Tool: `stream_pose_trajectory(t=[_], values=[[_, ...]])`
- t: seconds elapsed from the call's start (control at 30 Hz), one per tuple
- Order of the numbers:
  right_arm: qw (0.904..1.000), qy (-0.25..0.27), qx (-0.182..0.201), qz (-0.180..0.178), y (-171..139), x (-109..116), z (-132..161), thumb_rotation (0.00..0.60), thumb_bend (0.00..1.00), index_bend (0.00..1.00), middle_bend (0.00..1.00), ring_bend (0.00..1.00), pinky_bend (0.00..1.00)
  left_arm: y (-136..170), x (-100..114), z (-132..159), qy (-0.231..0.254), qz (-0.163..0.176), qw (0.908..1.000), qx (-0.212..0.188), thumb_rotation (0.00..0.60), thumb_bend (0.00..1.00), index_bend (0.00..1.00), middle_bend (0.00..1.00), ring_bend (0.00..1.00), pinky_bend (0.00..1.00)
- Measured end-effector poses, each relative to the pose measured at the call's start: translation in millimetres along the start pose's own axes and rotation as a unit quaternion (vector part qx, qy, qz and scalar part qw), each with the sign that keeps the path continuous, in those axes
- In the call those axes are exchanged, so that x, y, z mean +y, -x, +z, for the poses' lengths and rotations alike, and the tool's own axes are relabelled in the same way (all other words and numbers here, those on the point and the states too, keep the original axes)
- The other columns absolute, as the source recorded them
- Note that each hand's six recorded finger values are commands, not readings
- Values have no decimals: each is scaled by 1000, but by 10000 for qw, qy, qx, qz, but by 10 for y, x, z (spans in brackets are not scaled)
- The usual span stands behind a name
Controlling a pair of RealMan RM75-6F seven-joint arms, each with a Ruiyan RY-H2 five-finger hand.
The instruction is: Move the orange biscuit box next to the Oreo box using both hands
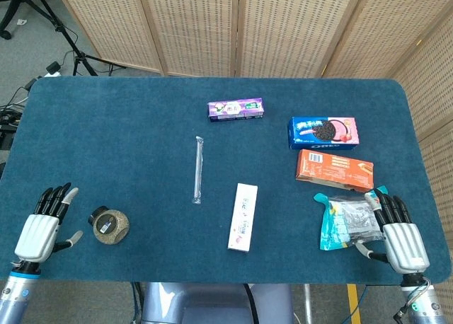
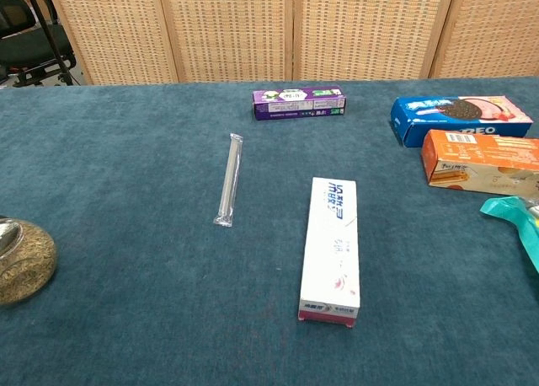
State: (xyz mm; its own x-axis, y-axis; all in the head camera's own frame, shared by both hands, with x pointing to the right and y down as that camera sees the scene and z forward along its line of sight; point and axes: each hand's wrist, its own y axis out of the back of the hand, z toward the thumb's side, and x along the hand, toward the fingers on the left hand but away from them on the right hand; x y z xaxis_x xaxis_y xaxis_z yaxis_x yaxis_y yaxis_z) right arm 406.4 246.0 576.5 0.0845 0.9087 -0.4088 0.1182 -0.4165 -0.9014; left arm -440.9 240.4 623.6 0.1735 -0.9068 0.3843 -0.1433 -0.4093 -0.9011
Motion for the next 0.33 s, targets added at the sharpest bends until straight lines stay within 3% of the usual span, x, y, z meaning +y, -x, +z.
stream_pose_trajectory(t=[0.33], values=[[10000,20,-57,-49,-78,-24,-90,600,131,46,0,0,0,16,216,-32,-150,182,9997,49,600,183,1,0,0,0]])
